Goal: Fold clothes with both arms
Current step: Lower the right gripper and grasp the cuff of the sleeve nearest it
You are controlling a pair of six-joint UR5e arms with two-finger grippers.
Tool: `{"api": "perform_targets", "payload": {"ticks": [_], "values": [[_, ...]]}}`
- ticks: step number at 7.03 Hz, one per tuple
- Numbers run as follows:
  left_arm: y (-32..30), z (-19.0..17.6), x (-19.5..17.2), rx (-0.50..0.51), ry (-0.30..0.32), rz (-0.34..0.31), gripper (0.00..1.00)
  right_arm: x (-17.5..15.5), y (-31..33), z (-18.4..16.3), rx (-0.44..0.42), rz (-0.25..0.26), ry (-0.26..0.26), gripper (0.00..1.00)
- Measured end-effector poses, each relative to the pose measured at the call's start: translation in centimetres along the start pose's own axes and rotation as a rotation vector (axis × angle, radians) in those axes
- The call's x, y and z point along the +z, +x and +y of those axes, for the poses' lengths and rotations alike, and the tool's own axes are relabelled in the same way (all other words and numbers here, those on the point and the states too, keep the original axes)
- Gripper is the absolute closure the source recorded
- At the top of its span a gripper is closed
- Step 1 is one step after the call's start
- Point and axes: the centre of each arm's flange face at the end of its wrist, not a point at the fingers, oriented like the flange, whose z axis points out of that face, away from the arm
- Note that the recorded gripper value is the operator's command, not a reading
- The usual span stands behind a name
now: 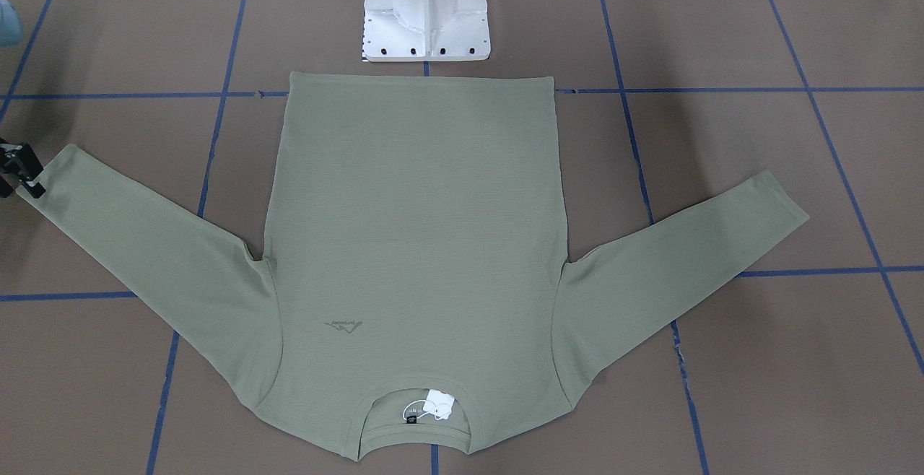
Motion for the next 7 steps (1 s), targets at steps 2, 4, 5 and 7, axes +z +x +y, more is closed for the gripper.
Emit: {"api": "perform_targets", "payload": {"ticks": [2,4,5,7], "values": [[0.01,-0.01,-0.01,0.000,0.000,0.000,0.00,0.02,0.07,0.22,-0.003,-0.001,-0.003,0.39],[0.00,0.03,0.01,0.000,0.000,0.000,0.00,0.06,0.13,0.33,-0.005,0.001,-0.004,0.66],[0.00,0.04,0.00,0.000,0.000,0.000,0.00,0.07,0.13,0.35,-0.005,0.002,-0.004,0.90],[0.01,0.03,0.00,0.000,0.000,0.000,0.00,0.01,-0.02,0.31,0.001,-0.001,-0.003,1.00]]}}
